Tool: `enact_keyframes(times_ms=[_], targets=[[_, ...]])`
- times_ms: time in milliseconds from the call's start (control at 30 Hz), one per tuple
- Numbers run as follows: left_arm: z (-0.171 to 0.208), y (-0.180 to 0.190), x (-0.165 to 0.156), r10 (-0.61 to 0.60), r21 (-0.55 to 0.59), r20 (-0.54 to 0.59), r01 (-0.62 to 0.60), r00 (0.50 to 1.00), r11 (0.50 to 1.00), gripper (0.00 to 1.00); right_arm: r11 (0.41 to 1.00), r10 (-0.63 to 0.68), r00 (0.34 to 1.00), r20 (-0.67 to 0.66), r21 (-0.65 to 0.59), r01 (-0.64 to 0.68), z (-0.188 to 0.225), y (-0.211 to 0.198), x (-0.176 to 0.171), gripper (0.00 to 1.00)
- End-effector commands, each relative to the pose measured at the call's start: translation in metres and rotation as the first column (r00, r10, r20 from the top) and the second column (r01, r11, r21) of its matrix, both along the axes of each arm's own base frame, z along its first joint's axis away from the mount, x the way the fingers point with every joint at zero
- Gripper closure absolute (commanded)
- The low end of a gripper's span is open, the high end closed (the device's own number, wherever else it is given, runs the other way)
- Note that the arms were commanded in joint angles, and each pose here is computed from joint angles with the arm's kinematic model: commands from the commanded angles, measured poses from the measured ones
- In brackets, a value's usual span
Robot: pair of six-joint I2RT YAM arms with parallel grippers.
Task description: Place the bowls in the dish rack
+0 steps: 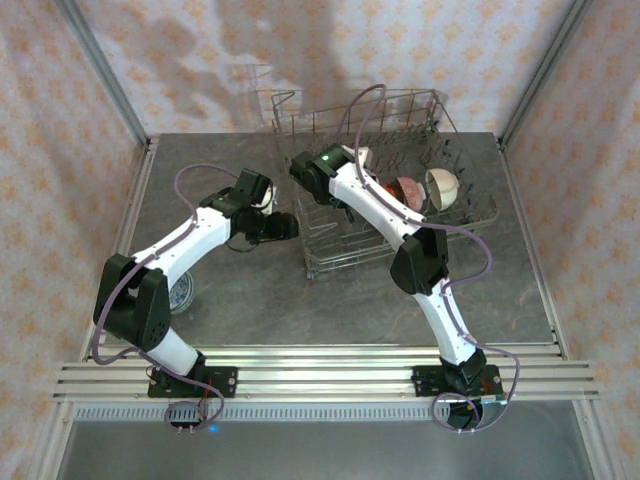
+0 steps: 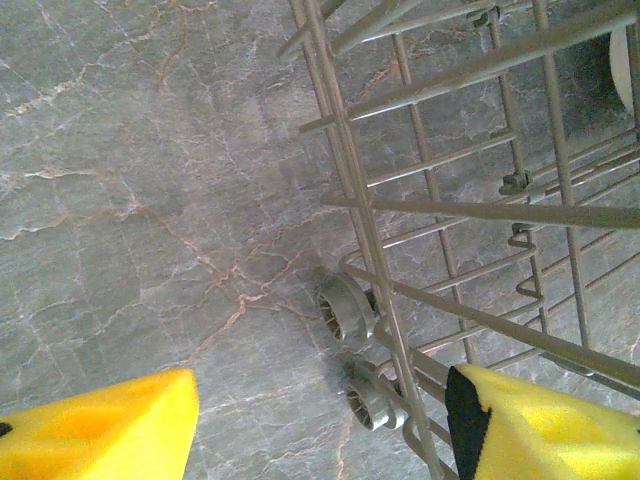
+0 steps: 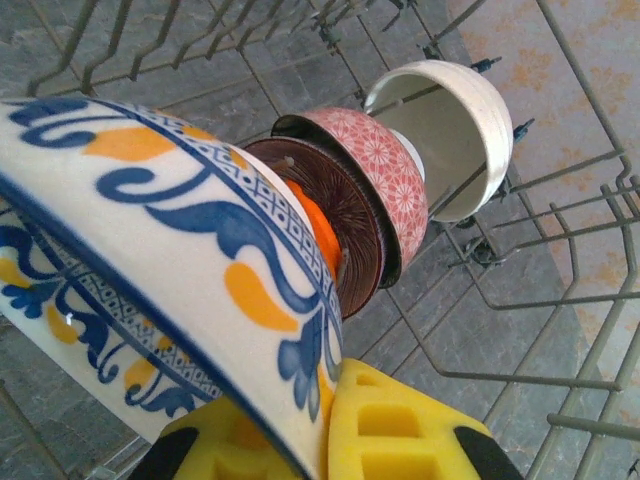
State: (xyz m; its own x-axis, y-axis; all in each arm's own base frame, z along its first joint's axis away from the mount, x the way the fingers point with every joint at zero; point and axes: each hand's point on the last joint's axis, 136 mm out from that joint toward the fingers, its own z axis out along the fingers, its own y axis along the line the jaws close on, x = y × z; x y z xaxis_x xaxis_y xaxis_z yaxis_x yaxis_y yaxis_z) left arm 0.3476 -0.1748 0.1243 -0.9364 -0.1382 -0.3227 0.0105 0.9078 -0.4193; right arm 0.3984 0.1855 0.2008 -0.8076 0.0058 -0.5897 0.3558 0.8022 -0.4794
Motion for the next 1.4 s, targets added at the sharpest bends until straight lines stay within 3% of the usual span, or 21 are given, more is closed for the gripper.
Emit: enact_keyframes(times_ms=[0, 433, 733, 933, 1167, 1267, 1367], targets=[[0.008, -0.028, -0.007, -0.074, -0.056, 0.033, 0.076, 0.997, 0.996, 0.32, 0.991, -0.023, 0.996, -0.082, -0.131, 0.012, 0.005, -0.023, -0.023, 1.0], [0.006, -0.046, -0.024, -0.094, -0.068, 0.023, 0.095, 0.995, 0.993, 0.33, 0.983, -0.106, 0.994, -0.024, -0.15, 0.102, 0.003, -0.043, -0.035, 1.0], [0.016, -0.032, -0.028, -0.052, -0.021, 0.061, 0.053, 0.997, 0.998, 0.33, 0.985, -0.118, 0.993, -0.03, -0.132, 0.113, -0.005, -0.036, -0.039, 1.0], [0.022, -0.027, -0.028, -0.038, -0.002, 0.077, 0.038, 0.996, 0.999, 0.33, 0.989, -0.08, 0.996, -0.032, -0.124, 0.076, -0.004, -0.023, -0.037, 0.85], [0.028, -0.017, -0.03, -0.023, 0.033, 0.1, 0.02, 0.995, 0.999, 0.33, 0.991, -0.066, 0.997, -0.032, -0.12, 0.062, -0.002, -0.019, -0.037, 0.81], [0.029, -0.011, -0.03, -0.011, 0.054, 0.105, 0.006, 0.994, 0.998, 0.33, 0.993, -0.047, 0.998, -0.031, -0.111, 0.043, 0.001, -0.014, -0.036, 0.58], [0.032, -0.006, -0.031, 0.006, 0.064, 0.116, -0.014, 0.993, 0.998, 0.33, 0.995, -0.023, 0.999, -0.037, -0.102, 0.019, 0.0, -0.01, -0.034, 0.52]])
